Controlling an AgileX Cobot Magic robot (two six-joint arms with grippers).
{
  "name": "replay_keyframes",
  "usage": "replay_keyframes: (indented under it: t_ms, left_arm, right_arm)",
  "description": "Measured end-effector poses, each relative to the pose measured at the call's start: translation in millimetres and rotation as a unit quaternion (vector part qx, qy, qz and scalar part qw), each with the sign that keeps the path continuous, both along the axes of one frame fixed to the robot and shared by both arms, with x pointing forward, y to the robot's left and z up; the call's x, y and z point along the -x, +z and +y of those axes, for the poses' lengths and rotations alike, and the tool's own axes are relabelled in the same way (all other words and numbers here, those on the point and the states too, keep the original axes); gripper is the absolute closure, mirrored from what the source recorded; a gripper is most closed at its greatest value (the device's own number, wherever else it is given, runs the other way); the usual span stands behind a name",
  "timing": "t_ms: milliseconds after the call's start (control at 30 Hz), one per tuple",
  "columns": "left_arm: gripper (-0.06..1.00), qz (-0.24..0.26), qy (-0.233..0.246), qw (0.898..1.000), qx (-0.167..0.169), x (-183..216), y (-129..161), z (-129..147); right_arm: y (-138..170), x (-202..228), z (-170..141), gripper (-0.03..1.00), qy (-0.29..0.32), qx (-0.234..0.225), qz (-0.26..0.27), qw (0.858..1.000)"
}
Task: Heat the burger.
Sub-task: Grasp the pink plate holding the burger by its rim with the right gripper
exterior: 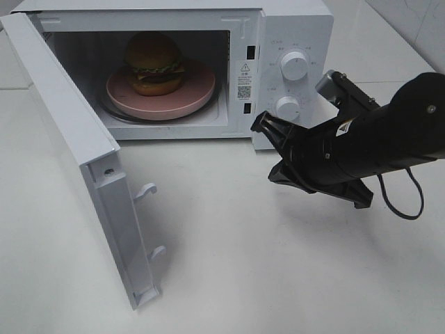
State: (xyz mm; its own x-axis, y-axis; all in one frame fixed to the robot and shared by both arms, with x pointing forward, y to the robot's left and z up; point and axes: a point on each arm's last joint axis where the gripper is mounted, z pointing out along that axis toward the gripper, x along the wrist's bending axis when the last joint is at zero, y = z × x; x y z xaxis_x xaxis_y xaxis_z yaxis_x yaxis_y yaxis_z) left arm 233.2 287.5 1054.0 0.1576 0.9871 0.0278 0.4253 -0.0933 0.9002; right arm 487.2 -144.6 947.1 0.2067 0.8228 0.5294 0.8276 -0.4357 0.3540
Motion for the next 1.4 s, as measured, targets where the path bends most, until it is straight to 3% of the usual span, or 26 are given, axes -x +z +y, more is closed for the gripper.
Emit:
replay_keyframes:
  t_ms: [200,400,533,567,633,667,733,767,800,833,867,900,933,967,1000,1033,1067,1100,1133,1167,1200,1233,1267,1300,1367,1400]
  left_arm:
    - [-0.04,0.000,0.000,1.000,0.000,0.0,0.0,0.0]
    - [-0.04,0.000,0.000,1.000,0.000,0.0,0.0,0.0]
    - [-0.04,0.000,0.000,1.000,0.000,0.0,0.0,0.0]
    - [-0.04,0.000,0.000,1.000,0.000,0.0,0.0,0.0]
    - [-0.04,0.000,0.000,1.000,0.000,0.0,0.0,0.0]
    - [-0.04,0.000,0.000,1.000,0.000,0.0,0.0,0.0]
    - [-0.04,0.000,0.000,1.000,0.000,0.0,0.0,0.0]
    - [-0.04,0.000,0.000,1.000,0.000,0.0,0.0,0.0]
    - [-0.04,0.000,0.000,1.000,0.000,0.0,0.0,0.0]
    - [-0.04,0.000,0.000,1.000,0.000,0.0,0.0,0.0]
    - [-0.04,0.000,0.000,1.000,0.000,0.0,0.0,0.0]
    - [-0.04,0.000,0.000,1.000,0.000,0.0,0.0,0.0]
    - [-0.04,0.000,0.000,1.000,0.000,0.0,0.0,0.0]
    - [-0.04,0.000,0.000,1.000,0.000,0.0,0.0,0.0]
    - [-0.04,0.000,0.000,1.000,0.000,0.0,0.0,0.0]
    - [-0.04,0.000,0.000,1.000,0.000,0.0,0.0,0.0]
    - [-0.04,0.000,0.000,1.000,0.000,0.0,0.0,0.0]
    - [-0.04,0.000,0.000,1.000,0.000,0.0,0.0,0.0]
    - [-0.04,0.000,0.000,1.000,0.000,0.0,0.0,0.0]
    - [-0.04,0.000,0.000,1.000,0.000,0.0,0.0,0.0]
    - [-0.04,0.000,0.000,1.000,0.000,0.0,0.0,0.0]
    - [-0.04,0.000,0.000,1.000,0.000,0.0,0.0,0.0]
    - [-0.04,0.000,0.000,1.000,0.000,0.0,0.0,0.0]
    - [-0.04,0.000,0.000,1.000,0.000,0.0,0.0,0.0]
    - [-0.04,0.000,0.000,1.000,0.000,0.0,0.0,0.0]
    - [-0.04,0.000,0.000,1.000,0.000,0.0,0.0,0.0]
  right_arm:
    - [15.7,5.7,5.9,0.94,0.112,0.044,0.015,0.993]
    - [32.2,9.2,12.9,0.94,0.238,0.084,0.031,0.967]
    - [43.2,9.0,13.3,0.94,0.335,0.137,0.025,0.932]
    - [43.2,9.0,13.3,0.94,0.335,0.137,0.025,0.932]
    - [49.8,8.5,12.3,0.94,0.400,0.174,0.014,0.900]
    - [49.8,8.5,12.3,0.94,0.400,0.174,0.014,0.900]
    - [56.7,7.8,11.8,0.94,0.471,0.207,-0.005,0.858]
    - [56.7,7.8,11.8,0.94,0.471,0.207,-0.005,0.858]
    - [60.8,7.6,11.5,0.93,0.515,0.225,-0.019,0.827]
    - [60.8,7.6,11.5,0.93,0.515,0.225,-0.019,0.827]
    - [64.4,7.7,11.2,0.93,0.559,0.241,-0.032,0.793]
    - [66.1,7.5,10.8,0.93,0.582,0.251,-0.041,0.773]
    - [66.1,7.5,10.8,0.93,0.582,0.251,-0.041,0.773]
    - [69.2,7.2,10.4,0.92,0.621,0.265,-0.057,0.736]
    - [69.2,7.2,10.4,0.92,0.621,0.265,-0.057,0.736]
    - [71.2,7.4,9.6,0.92,0.661,0.279,-0.074,0.693]
    - [72.0,7.3,9.3,0.92,0.679,0.285,-0.083,0.671]
    - [72.0,7.3,9.3,0.92,0.679,0.285,-0.083,0.671]
    - [73.4,7.3,8.7,0.92,0.710,0.295,-0.097,0.632]
    - [73.8,7.2,8.3,0.92,0.724,0.300,-0.105,0.612]
    - [73.8,7.2,8.3,0.92,0.724,0.300,-0.105,0.612]
    - [74.4,6.7,8.2,0.92,0.743,0.307,-0.119,0.582]
    - [74.4,6.7,8.2,0.92,0.743,0.307,-0.119,0.582]
    - [74.4,6.6,8.0,0.92,0.759,0.312,-0.130,0.556]
    - [74.4,6.6,7.9,0.91,0.766,0.314,-0.135,0.544]
    - [74.3,6.4,7.6,0.91,0.777,0.318,-0.143,0.524]
